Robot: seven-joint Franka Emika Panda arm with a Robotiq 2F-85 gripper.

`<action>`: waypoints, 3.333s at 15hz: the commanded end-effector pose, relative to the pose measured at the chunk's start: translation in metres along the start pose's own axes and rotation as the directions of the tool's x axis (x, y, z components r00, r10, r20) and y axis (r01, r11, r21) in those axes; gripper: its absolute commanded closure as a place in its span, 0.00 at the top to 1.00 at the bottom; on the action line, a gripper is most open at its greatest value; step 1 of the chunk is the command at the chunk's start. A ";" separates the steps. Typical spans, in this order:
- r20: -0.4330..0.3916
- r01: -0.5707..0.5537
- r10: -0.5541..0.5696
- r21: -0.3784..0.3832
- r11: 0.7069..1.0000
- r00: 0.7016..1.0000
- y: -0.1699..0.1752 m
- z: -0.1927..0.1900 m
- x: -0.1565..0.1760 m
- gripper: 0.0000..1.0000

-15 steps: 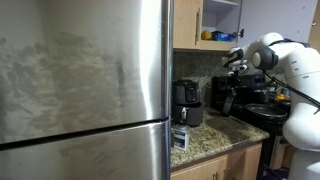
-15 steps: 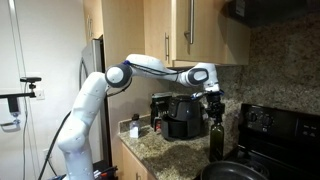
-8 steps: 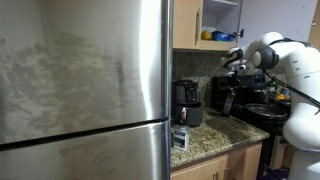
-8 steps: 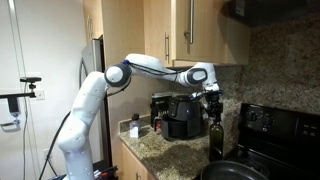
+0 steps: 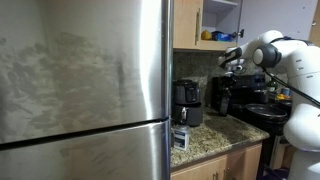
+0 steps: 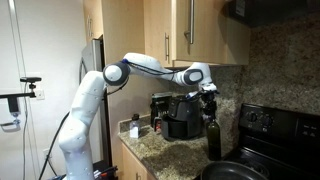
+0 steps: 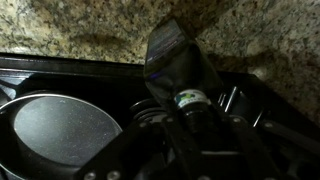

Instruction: Move the bottle to the right

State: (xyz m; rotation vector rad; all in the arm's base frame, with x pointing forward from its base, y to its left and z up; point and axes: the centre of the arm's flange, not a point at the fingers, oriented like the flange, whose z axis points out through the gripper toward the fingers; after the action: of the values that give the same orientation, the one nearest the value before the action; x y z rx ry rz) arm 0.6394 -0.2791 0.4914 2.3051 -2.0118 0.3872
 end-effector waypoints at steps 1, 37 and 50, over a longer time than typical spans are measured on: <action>0.082 0.042 -0.042 0.008 0.999 0.996 -0.024 0.036 -0.022 0.11; 0.154 -0.283 0.313 -0.188 0.940 0.937 -0.007 0.034 -0.001 0.95; 0.068 -0.216 0.211 0.069 0.974 0.975 0.016 0.012 -0.040 1.00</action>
State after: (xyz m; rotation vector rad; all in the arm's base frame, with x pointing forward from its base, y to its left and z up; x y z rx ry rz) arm 0.6427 -0.2659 0.4747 2.0906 -2.3617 0.3088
